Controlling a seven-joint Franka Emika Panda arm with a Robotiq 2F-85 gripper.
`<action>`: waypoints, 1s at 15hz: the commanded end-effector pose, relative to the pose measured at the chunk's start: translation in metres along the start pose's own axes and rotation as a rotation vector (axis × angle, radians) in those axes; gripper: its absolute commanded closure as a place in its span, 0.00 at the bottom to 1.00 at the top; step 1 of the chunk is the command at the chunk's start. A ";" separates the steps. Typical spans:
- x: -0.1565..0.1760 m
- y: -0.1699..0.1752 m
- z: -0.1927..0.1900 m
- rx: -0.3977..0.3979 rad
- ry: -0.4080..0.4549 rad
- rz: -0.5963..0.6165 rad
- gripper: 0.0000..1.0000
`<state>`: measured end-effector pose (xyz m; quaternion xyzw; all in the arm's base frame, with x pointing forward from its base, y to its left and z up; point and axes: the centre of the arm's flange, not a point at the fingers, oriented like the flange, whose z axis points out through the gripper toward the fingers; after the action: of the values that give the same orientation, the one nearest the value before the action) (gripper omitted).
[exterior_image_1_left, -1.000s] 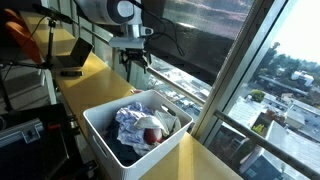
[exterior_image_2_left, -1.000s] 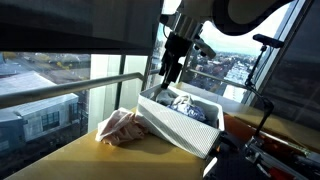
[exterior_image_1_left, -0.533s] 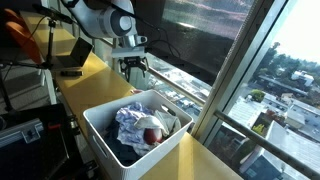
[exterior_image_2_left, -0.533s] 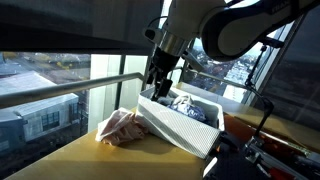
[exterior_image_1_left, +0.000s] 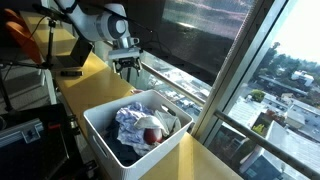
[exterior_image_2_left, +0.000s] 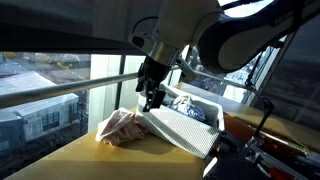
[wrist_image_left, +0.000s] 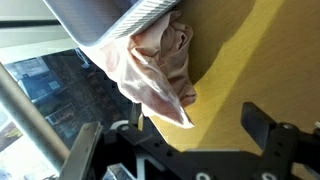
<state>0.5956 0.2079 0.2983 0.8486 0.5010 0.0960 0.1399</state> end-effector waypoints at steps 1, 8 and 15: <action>0.024 0.000 0.004 -0.026 0.025 -0.053 0.00; 0.059 0.018 0.067 -0.035 -0.004 -0.088 0.00; 0.072 0.056 0.135 -0.034 -0.047 -0.055 0.00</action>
<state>0.6806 0.2254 0.2062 0.8346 0.5199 0.0902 0.1579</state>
